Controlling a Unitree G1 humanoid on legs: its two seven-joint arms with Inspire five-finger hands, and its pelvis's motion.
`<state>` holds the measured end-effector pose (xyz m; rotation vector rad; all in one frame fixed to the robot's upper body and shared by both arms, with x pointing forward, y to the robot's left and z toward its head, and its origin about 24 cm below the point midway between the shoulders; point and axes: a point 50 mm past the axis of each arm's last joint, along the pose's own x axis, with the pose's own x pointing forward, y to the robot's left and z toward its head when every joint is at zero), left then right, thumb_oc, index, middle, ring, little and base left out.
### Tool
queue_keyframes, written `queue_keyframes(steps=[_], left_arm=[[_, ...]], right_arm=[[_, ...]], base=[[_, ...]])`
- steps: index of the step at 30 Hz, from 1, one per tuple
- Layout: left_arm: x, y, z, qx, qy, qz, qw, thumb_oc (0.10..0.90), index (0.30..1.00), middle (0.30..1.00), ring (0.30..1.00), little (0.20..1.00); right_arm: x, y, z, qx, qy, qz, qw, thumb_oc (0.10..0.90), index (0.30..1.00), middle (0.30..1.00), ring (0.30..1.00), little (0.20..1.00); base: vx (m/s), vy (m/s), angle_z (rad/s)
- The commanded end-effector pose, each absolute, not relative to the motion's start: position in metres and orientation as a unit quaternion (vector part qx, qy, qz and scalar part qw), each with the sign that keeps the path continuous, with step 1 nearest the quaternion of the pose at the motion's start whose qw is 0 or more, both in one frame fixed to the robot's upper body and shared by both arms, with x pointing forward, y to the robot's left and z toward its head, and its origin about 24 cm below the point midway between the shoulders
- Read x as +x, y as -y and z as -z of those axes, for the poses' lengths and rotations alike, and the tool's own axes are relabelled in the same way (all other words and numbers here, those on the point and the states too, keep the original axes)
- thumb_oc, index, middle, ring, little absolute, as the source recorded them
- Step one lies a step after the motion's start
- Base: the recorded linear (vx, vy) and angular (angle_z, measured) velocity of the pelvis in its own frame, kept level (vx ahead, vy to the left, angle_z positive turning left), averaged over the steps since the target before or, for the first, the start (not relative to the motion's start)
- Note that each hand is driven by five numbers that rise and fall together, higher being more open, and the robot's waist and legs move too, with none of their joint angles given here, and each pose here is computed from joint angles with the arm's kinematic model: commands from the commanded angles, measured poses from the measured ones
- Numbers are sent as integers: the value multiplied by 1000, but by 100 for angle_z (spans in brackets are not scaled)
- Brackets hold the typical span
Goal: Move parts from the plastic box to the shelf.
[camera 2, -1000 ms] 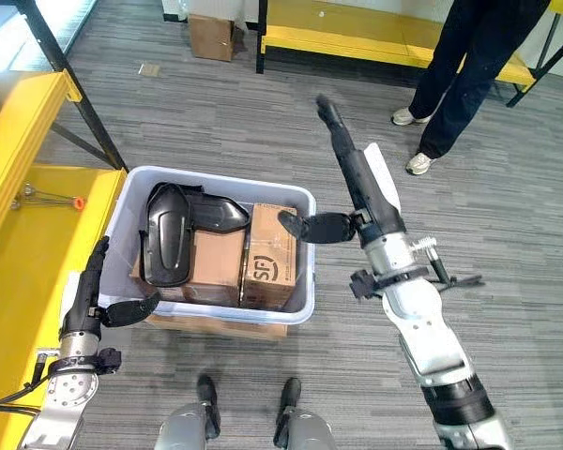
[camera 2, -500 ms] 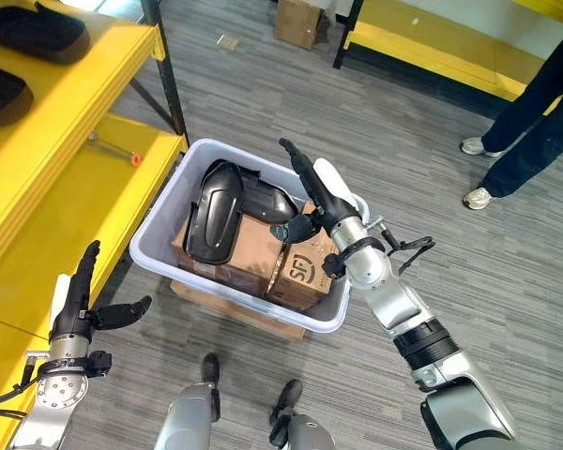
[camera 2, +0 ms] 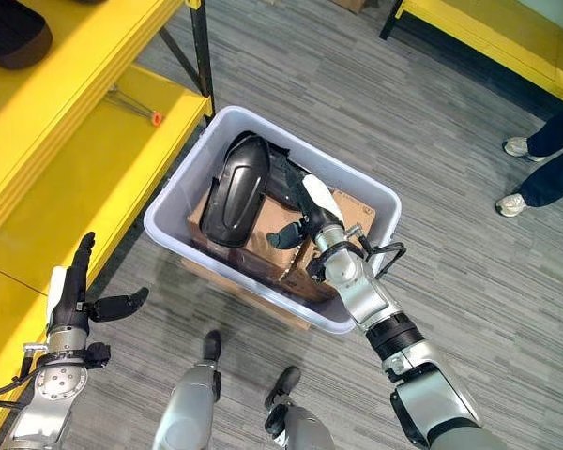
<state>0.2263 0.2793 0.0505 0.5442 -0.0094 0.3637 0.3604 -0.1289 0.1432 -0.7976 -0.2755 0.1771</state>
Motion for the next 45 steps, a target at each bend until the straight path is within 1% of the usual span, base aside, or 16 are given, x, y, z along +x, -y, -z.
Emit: queue_keyframes(steps=[1, 7, 12, 15, 19, 34, 45], left_arm=[[225, -281, -89, 295, 103, -181, 933, 900, 1000, 1000, 1000, 1000], [227, -281, -90, 298, 104, -185, 931, 900, 1000, 1000, 1000, 1000], [226, -282, -90, 299, 104, -185, 930, 900, 1000, 1000, 1000, 1000], [226, -285, -92, 308, 105, -193, 926, 900, 1000, 1000, 1000, 1000], [225, -287, -92, 312, 103, -194, 924, 900, 1000, 1000, 1000, 1000], [226, -288, -94, 328, 104, -192, 919, 900, 1000, 1000, 1000, 1000], [229, -285, -96, 335, 111, -189, 917, 900, 1000, 1000, 1000, 1000]], right_arm=[[364, 109, -201, -396, 259, -58, 879, 900, 1000, 1000, 1000, 1000], [366, 99, -204, -398, 265, -57, 876, 900, 1000, 1000, 1000, 1000], [366, 99, -204, -398, 265, -57, 876, 900, 1000, 1000, 1000, 1000], [366, 83, -206, -403, 273, -70, 870, 900, 1000, 1000, 1000, 1000], [366, 82, -204, -403, 271, -71, 871, 900, 1000, 1000, 1000, 1000], [371, 76, -179, -364, 220, -69, 903, 900, 1000, 1000, 1000, 1000], [375, 78, -183, -368, 222, -46, 902, 900, 1000, 1000, 1000, 1000]], base=[[0, 0, 0], [1, 7, 8], [0, 0, 2], [0, 0, 0], [0, 0, 0], [-15, 3, 5], [-3, 12, 9]])
